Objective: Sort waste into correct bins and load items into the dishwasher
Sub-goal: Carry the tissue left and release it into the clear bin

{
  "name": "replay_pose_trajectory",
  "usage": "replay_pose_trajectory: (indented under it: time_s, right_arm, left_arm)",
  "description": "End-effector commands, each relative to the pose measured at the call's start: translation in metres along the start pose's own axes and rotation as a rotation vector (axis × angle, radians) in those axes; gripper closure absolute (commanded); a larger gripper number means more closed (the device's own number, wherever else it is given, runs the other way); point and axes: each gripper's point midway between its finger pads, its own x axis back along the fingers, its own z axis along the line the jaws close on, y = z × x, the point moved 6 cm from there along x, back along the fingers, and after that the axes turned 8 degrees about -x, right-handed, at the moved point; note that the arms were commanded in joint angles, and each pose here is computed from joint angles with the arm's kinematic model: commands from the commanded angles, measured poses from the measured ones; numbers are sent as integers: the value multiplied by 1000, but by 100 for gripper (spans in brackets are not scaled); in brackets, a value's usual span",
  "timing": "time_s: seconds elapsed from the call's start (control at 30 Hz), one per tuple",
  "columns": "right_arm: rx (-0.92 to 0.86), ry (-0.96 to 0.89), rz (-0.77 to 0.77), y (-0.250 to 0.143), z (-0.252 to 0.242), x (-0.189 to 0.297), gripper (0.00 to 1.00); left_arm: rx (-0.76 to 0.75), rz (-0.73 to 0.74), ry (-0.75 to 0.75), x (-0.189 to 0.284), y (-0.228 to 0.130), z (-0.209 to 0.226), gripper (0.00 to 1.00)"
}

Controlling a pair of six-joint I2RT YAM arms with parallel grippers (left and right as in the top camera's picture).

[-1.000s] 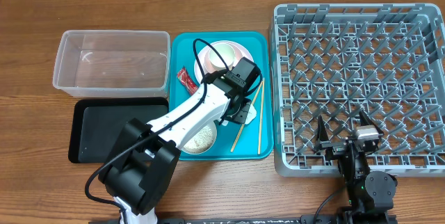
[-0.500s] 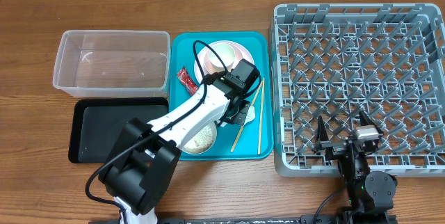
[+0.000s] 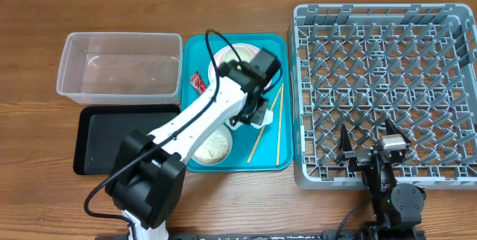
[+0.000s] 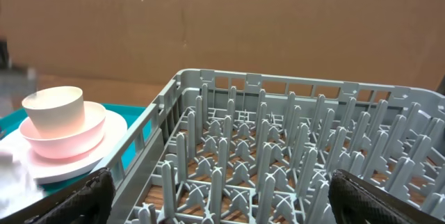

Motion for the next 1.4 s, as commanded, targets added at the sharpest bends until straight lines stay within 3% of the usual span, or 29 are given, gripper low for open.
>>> replay_pose_trajectory:
  time_s: [0.0,0.23,0.5,1.0,1.37]
  right_arm:
    - [3,-2,-9,-1,-1,0,0]
    - [3,-2,-9,-1,-1,0,0]
    - [3,-2,-9,-1,-1,0,0]
    - [3,-2,-9,-1,-1,0,0]
    - [3,-2,-9,-1,-1,0,0]
  left_arm:
    - [25,-73,10,35,23,15,96]
    - [151,-147,20,93,41,65,96]
    - [336,-190,53,122,39,140,96]
    - [624,-180,118,124,4,249,96]
    - [690,-102,152,98,-17,272,96]
